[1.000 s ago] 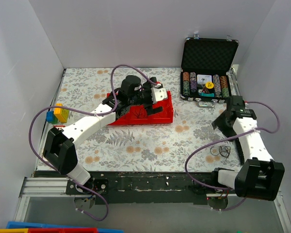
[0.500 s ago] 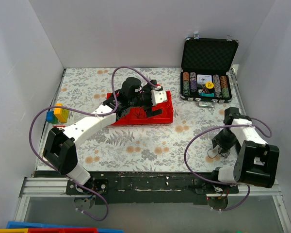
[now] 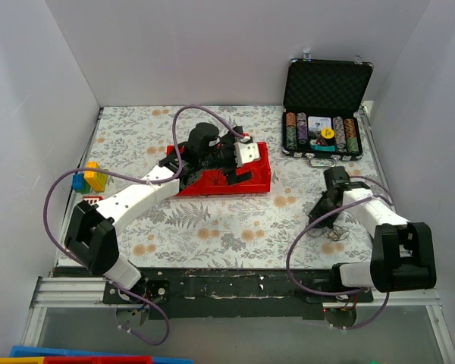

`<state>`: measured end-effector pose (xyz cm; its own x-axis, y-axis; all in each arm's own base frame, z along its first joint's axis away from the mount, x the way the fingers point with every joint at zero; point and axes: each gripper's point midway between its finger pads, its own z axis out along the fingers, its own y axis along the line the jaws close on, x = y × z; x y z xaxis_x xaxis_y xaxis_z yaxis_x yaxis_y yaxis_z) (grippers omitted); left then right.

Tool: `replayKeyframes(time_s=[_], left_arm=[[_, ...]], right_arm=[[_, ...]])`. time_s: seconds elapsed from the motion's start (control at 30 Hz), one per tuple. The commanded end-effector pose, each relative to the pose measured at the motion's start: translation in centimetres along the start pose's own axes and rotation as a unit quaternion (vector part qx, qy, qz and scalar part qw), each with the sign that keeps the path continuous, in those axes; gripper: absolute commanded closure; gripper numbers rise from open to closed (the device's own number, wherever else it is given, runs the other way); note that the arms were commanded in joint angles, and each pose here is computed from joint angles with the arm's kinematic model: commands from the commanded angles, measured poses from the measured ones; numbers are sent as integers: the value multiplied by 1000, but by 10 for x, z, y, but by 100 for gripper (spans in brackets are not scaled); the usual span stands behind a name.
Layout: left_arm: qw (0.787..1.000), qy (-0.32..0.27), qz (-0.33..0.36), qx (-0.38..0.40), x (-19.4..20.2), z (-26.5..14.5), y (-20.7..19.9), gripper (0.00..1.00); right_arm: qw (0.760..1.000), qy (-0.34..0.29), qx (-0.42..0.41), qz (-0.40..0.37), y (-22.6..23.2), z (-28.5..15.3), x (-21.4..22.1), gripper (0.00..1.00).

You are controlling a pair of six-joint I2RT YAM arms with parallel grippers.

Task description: Untangle the cables

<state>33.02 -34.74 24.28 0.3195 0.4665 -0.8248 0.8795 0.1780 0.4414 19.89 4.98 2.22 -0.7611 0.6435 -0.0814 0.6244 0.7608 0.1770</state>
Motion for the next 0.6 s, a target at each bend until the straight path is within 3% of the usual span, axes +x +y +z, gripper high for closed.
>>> replayKeyframes(time_s=[0.0, 0.2, 0.4, 0.47, 0.57], left_arm=[[1000, -14, 4, -24, -19, -23, 3, 2], [1000, 6, -5, -30, -5, -39, -9, 2], [999, 21, -16, -34, 5, -59, -19, 2], [999, 29, -23, -21, 14, -62, -30, 2], [999, 31, -23, -11, 20, -65, -41, 2]], right_arm=[[991, 4, -118, -65, 95, -21, 18, 99], [962, 33, -203, -180, 189, -43, 68, 99], [933, 63, -242, -260, 231, -59, 110, 99], [934, 36, -231, -271, 227, -66, 101, 99], [942, -32, -203, -266, 209, -81, 69, 78]])
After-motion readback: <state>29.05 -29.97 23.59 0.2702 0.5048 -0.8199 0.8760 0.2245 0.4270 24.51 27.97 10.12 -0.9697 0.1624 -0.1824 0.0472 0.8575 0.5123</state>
